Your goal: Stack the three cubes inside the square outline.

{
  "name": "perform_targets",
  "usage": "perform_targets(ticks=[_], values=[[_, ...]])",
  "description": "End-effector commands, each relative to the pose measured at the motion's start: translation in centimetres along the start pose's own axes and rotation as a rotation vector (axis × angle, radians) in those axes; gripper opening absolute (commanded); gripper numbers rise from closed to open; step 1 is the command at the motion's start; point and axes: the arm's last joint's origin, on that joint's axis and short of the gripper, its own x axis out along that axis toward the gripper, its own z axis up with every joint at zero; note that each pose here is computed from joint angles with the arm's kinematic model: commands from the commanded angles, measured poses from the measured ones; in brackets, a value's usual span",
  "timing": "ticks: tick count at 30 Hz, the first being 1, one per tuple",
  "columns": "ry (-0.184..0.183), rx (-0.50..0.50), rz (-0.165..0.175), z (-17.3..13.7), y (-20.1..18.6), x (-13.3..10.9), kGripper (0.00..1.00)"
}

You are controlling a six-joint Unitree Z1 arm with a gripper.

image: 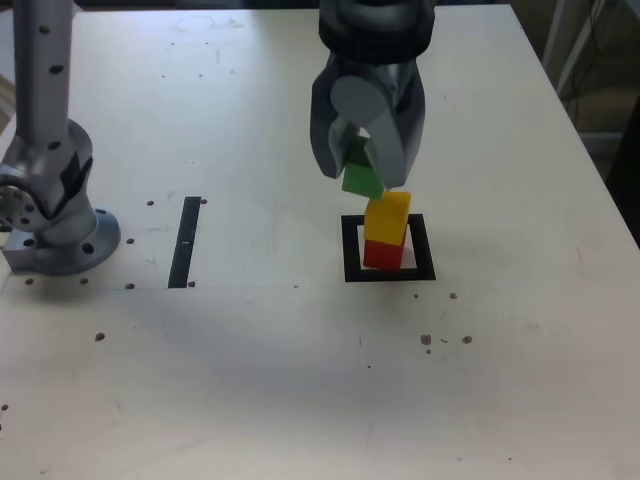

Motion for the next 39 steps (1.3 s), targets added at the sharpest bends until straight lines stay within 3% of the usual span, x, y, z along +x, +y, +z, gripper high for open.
perform_targets(ticks=[1, 14, 39], values=[[-0.004, 0.003, 0.003, 0.3, -0.4, 0.0, 0.14], [-0.033, 0.003, 0.018, 1.4, -0.5, 0.1, 0.14], [-0.016, -0.022, -0.016, 1.9, 1.2, 1.6, 0.18]])
